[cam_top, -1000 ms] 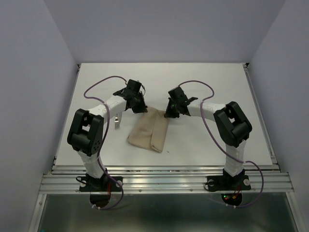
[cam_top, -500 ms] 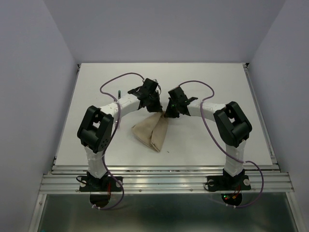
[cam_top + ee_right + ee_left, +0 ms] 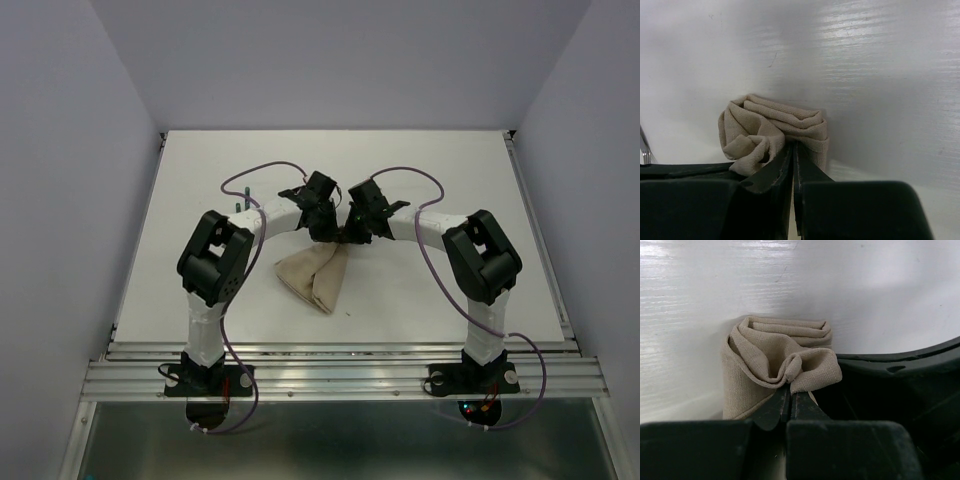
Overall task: Fold the napkin into a case and place the utensils inside
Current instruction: Fold the 2/3-rectangle-folded napkin at the center of the board.
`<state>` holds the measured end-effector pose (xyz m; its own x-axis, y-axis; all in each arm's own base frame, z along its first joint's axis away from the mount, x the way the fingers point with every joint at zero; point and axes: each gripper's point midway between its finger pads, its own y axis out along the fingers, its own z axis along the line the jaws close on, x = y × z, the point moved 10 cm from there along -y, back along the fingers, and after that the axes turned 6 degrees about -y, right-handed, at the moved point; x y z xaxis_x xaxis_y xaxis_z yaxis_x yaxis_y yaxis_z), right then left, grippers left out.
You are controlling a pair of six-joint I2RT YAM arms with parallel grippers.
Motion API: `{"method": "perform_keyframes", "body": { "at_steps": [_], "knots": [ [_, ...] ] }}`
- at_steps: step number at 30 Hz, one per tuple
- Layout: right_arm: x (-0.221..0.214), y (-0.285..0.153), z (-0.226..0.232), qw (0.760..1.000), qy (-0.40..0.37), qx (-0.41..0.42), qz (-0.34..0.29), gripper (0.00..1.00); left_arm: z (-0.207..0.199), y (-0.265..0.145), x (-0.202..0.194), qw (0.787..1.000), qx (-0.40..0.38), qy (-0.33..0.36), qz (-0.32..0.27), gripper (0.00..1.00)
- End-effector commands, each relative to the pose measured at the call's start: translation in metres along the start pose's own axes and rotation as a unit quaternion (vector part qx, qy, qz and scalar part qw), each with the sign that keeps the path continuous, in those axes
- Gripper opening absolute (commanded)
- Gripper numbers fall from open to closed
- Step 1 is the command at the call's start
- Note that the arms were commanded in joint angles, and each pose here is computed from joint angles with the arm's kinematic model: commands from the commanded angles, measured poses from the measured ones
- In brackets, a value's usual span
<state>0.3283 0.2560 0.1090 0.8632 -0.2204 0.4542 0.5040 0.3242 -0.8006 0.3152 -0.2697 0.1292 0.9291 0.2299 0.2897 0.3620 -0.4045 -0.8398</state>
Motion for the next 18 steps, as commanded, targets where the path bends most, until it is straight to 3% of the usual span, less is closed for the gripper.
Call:
{"method": "perform_keyframes", "body": {
  "at_steps": [1, 10, 18],
  "knots": [
    [-0.016, 0.006, -0.014, 0.999, -0.003, -0.043, 0.029, 0.09, -0.01, 0.001, 0.005, 1.0, -0.012, 0.004, -0.005, 0.0],
    [-0.005, -0.015, -0.005, 1.0, 0.005, -0.026, 0.001, 0.1, 0.006, 0.025, -0.007, 1.0, 0.014, 0.007, 0.022, 0.0],
    [0.011, -0.048, 0.001, 0.998, 0.019, -0.022, -0.06, 0.34, 0.019, 0.033, -0.016, 0.999, 0.031, 0.016, 0.036, 0.0]
  ]
}}
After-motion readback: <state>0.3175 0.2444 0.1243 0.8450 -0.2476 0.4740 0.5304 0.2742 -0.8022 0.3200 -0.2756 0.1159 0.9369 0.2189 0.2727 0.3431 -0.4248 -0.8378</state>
